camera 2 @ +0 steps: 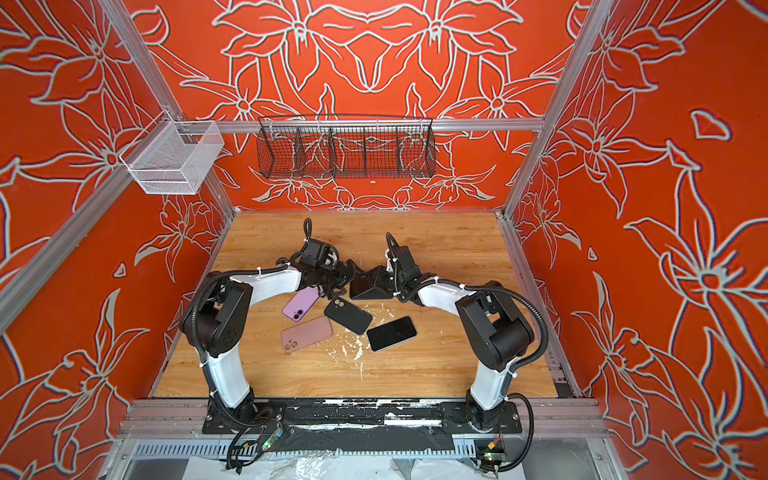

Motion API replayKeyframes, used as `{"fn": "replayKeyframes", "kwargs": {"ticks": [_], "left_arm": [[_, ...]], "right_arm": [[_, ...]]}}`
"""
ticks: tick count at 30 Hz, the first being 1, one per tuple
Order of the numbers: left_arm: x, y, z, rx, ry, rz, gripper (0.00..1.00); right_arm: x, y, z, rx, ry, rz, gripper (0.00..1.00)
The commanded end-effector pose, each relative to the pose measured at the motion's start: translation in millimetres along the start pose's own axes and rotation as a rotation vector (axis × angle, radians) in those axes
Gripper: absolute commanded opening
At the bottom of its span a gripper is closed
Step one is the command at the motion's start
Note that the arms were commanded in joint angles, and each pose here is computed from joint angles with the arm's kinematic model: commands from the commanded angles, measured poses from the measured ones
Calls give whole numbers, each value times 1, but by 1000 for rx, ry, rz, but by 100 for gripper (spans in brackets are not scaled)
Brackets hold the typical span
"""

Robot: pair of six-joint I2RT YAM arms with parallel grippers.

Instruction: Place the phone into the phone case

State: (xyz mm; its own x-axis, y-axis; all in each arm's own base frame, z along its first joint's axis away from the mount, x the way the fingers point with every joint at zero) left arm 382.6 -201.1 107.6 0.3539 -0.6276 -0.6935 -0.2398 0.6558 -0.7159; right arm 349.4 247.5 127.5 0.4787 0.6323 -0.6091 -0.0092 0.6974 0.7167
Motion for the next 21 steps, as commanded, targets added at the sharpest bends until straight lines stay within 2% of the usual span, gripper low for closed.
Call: {"fn": "replayKeyframes", "kwargs": {"ticks": [1,21], "left_arm": [[9,8,-1,-18,9,-18,97],[21,5,0,-22,17,-53,97]], "right_arm": [[9,-26,-22,69,84,-80,0],[15,-63,-41,138,155,-222,0]]}}
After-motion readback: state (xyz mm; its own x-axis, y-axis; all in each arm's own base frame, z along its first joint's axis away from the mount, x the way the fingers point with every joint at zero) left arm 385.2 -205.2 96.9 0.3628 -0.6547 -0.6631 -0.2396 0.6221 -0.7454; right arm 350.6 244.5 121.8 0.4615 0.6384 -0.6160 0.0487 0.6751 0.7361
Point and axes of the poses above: each gripper's point midway between its finger pads, its own x axis out along the fingers, its own y axis along the line the jaws close on, z = x × y, the point moved 6 cm from there along -x, back along the fingers, and after that the axes turned 1 degree about x, right-handed, at the moved point
